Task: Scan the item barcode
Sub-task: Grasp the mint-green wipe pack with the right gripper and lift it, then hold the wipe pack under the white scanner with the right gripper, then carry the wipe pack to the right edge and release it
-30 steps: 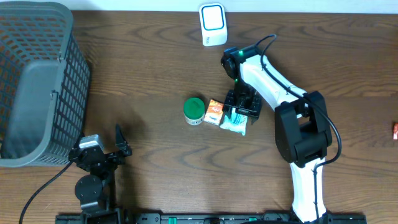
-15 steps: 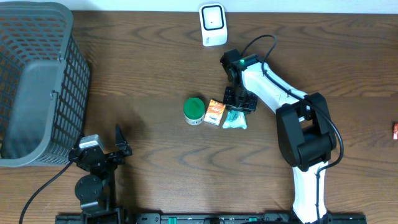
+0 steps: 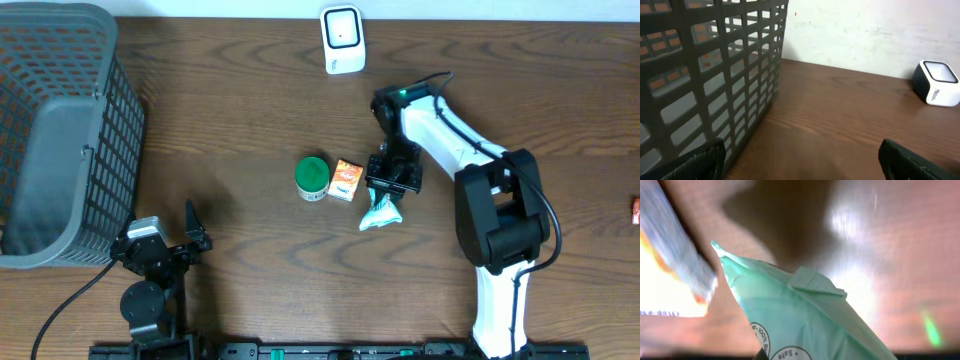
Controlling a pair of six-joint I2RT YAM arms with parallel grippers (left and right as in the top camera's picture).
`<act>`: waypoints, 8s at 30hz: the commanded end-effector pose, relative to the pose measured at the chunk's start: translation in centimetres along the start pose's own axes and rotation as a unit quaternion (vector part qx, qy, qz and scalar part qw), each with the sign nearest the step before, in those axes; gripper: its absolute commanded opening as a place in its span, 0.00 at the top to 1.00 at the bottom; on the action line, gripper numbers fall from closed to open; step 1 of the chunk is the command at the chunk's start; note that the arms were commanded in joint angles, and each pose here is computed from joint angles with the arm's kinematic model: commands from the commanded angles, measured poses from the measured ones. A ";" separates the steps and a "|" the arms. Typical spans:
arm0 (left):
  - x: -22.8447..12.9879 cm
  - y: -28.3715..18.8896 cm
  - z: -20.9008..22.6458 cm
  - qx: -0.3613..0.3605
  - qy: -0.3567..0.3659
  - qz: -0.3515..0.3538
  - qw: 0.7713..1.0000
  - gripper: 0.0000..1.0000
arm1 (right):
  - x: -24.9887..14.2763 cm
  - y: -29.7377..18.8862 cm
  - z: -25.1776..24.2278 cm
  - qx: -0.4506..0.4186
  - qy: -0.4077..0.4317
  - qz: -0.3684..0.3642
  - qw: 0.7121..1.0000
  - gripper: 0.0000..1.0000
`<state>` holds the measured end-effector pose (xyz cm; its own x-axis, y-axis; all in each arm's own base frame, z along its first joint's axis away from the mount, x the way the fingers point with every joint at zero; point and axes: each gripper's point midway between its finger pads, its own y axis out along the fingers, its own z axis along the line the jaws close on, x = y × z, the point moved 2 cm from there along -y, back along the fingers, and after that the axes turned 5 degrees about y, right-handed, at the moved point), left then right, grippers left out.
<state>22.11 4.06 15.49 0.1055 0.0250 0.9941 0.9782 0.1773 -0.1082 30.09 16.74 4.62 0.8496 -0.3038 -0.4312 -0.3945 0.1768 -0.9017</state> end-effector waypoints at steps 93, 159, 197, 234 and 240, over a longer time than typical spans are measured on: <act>-1.4 0.1 -0.2 -0.005 0.003 0.021 1.000 0.02 | -7.7 -24.1 17.2 0.267 -0.793 -0.530 -0.137 0.99; -1.4 0.1 -0.2 -0.005 0.003 0.021 1.000 0.02 | 22.8 -17.9 21.8 0.601 0.153 -0.260 0.740 0.98; -1.4 0.1 -0.2 -0.005 0.003 0.021 1.000 0.02 | 12.1 -25.0 -3.2 0.243 0.171 -0.335 0.894 0.99; -1.4 0.1 -0.2 -0.005 0.003 0.021 1.000 0.02 | 14.7 -25.3 -43.9 0.292 0.378 -0.430 0.766 0.24; -1.4 0.1 -0.2 -0.005 0.003 0.021 1.000 0.02 | 10.5 -31.3 -34.1 0.330 0.231 -0.442 0.801 0.23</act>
<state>22.11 4.06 15.49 0.1055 0.0250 0.9941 0.9782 0.1773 -0.1082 36.94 -30.98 20.99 0.2224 -0.9542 0.2002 0.5709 -0.0389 -0.8201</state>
